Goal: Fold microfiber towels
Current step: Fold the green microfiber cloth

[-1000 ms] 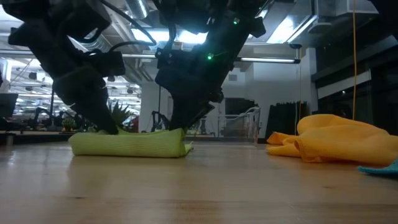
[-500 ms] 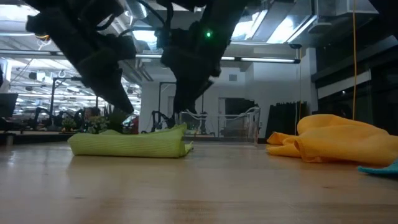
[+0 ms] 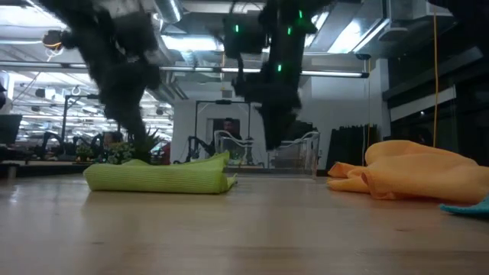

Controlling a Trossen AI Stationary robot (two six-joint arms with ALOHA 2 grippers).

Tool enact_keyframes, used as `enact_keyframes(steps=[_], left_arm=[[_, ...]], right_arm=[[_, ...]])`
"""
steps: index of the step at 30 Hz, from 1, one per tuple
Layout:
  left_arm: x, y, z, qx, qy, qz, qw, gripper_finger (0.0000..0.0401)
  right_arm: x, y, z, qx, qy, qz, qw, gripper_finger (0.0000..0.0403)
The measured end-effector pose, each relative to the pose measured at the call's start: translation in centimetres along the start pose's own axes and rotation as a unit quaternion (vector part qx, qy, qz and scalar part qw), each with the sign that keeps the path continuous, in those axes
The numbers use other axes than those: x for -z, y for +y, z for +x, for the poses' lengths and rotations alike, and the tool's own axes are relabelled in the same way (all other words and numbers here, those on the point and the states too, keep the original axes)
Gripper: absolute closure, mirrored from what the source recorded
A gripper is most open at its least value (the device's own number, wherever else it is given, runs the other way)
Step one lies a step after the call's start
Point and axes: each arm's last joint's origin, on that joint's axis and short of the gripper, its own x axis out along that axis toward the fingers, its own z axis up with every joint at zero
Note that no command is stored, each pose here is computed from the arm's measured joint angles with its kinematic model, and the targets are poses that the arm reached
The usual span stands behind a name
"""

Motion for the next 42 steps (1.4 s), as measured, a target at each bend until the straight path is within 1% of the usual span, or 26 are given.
enact_keyframes(steps=[2, 4, 6, 9, 12, 15, 19, 23, 26, 32, 35, 39, 42], left_arm=[[0.4, 1.3, 0.9, 0.032, 0.005, -0.020, 0.999, 0.0277], [0.4, 2.1, 1.3, 0.056, -0.010, -0.031, 0.998, 0.0277], [0.5, 2.9, 1.7, 0.060, -0.015, -0.045, 0.997, 0.0277], [0.5, 3.3, 2.2, 0.069, -0.018, -0.050, 0.996, 0.0277], [0.0, 3.3, 2.8, 0.067, -0.041, -0.028, 0.996, 0.0277], [-0.6, 3.1, 3.3, 0.079, -0.066, -0.019, 0.994, 0.0277], [-0.6, 2.9, 4.1, 0.081, -0.053, -0.015, 0.995, 0.0277], [0.0, 2.4, 5.6, 0.080, -0.017, -0.008, 0.997, 0.0277], [0.2, 2.0, 6.4, 0.085, -0.005, 0.002, 0.996, 0.0277], [-0.4, 1.4, 6.5, 0.092, -0.035, 0.018, 0.995, 0.0277], [-0.6, 1.7, 6.3, 0.072, -0.048, 0.012, 0.996, 0.0277], [-0.5, 2.1, 6.3, 0.061, -0.039, -0.010, 0.997, 0.0277], [0.1, 2.4, 6.5, 0.053, -0.008, -0.021, 0.998, 0.0277]], right_arm=[[-0.1, -0.7, 1.5, -0.061, -0.016, -0.002, 0.998, 0.0248], [-0.6, -1.1, 2.6, -0.108, -0.054, 0.008, 0.993, 0.0248], [-1.0, -1.6, 3.2, -0.129, -0.086, 0.019, 0.988, 0.0248], [-1.3, -1.7, 4.2, -0.139, -0.136, 0.040, 0.980, 0.0248], [-0.9, -1.6, 5.5, -0.145, -0.163, 0.043, 0.975, 0.0248], [-0.9, -1.4, 5.8, -0.151, -0.184, 0.051, 0.970, 0.0248], [-0.9, -1.4, 6.0, -0.152, -0.195, 0.056, 0.967, 0.0248], [-0.9, -1.3, 6.2, -0.119, -0.200, 0.043, 0.972, 0.0248], [-0.8, -0.9, 6.4, -0.114, -0.199, 0.035, 0.973, 0.0248], [-0.8, -0.9, 6.4, -0.114, -0.199, 0.036, 0.973, 0.0248], [-0.8, -0.9, 6.4, -0.114, -0.199, 0.037, 0.973, 0.0248], [-0.8, -0.9, 6.4, -0.114, -0.200, 0.036, 0.973, 0.0248], [-0.8, -0.9, 6.4, -0.114, -0.199, 0.036, 0.973, 0.0248]])
